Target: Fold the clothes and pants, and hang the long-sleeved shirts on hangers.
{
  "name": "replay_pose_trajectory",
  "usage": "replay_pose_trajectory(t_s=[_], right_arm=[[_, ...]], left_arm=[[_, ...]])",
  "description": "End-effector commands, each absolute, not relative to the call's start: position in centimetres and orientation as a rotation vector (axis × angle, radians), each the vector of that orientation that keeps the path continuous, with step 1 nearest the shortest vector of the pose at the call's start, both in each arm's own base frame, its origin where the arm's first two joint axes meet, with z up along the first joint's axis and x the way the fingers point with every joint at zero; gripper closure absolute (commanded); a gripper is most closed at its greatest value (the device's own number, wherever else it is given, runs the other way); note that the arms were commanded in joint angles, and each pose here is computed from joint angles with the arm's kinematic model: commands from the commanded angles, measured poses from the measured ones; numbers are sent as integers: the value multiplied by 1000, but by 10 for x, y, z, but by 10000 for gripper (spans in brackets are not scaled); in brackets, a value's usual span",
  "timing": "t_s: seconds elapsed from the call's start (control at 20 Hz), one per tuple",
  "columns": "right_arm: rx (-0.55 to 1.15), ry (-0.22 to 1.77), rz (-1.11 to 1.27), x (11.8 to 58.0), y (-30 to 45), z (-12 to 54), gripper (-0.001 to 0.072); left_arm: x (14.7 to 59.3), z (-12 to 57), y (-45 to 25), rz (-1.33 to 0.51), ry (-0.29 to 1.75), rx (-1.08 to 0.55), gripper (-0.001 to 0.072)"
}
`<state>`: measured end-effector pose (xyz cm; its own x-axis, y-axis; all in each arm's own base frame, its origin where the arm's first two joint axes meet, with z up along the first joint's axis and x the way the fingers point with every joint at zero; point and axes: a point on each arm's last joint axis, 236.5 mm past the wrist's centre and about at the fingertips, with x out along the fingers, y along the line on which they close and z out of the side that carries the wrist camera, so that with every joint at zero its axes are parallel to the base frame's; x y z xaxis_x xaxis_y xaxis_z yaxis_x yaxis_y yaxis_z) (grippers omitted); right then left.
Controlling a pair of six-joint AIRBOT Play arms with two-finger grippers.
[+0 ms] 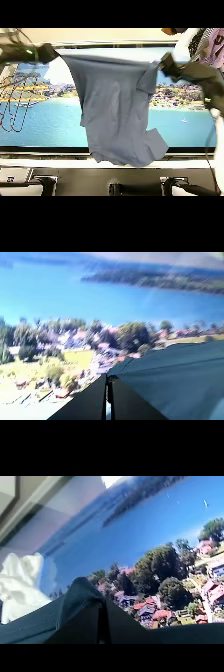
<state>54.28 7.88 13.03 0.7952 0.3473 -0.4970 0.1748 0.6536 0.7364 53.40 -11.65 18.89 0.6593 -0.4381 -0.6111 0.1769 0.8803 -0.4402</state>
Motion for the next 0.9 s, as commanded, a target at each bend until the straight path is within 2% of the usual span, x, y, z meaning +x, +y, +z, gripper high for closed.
replay_pose_trajectory(t_s=[0.0, 0.25, 0.3, 0.4, 0.45, 0.55, 0.7, 0.85], right_arm=[[918, 808, 59, 565, 111, 29, 682], [906, 838, 41, 572, 129, -11, 670], [902, 845, 44, 570, 129, -10, 591], [904, 879, 53, 561, 123, -3, 329], [899, 911, 55, 553, 115, 3, 239], [868, 1010, 37, 523, 80, 16, 215], [735, 1215, -86, 446, 1, 26, 234], [692, 1363, -226, 366, -45, 24, 226]], left_arm=[[558, 84, -126, -327, 979, -428, 694], [560, 24, -141, -331, 1092, -441, 694], [559, 21, -143, -333, 1098, -438, 694], [559, 21, -143, -334, 1098, -438, 694], [558, 22, -141, -332, 1101, -440, 694], [552, 20, -136, -331, 1131, -442, 694], [538, 15, -130, -335, 1198, -440, 694], [524, 10, -129, -346, 1259, -436, 694]])
